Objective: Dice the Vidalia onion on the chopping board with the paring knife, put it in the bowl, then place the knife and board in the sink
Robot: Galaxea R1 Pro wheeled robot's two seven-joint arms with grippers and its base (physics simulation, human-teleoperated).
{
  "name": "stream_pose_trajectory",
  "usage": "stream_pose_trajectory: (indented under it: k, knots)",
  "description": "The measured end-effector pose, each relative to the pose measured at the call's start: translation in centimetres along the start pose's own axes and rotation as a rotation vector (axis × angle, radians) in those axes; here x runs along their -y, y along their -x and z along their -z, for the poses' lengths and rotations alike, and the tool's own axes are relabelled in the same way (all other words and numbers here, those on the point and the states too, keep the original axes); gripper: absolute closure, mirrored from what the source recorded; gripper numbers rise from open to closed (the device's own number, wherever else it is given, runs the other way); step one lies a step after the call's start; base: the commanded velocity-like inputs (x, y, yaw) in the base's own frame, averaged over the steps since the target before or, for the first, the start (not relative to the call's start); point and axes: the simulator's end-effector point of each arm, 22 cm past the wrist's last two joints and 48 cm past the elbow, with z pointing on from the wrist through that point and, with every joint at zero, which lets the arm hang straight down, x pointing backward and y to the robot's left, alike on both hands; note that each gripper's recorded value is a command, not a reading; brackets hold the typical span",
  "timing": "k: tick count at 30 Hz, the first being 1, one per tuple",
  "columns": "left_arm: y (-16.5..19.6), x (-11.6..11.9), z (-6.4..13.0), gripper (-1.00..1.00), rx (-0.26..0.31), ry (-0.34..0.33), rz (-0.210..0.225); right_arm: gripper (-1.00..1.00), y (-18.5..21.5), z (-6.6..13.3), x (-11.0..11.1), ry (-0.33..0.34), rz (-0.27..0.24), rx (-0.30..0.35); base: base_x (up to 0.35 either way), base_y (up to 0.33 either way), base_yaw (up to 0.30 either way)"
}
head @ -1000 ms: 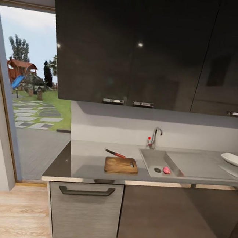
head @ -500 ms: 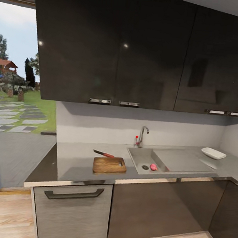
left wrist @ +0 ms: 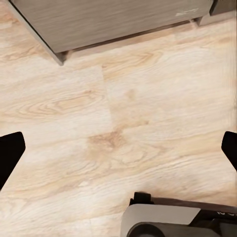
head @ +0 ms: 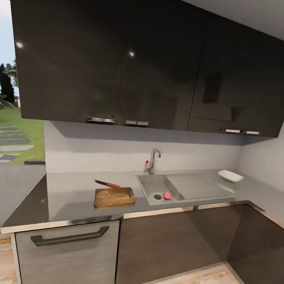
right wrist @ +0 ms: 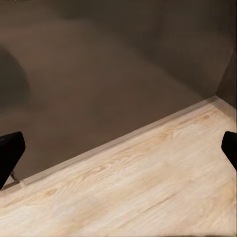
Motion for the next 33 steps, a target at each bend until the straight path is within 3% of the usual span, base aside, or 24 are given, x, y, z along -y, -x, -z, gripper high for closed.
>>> stream_pose_trajectory:
  k: [33]
  knots:
    - [0.32, 0.55, 0.12, -1.0, 0.01, -0.008, -0.003, -1.0, 0.73, -0.09, -0.03, -0.001, -0.005, 0.017, 0.0, 0.0, -0.263]
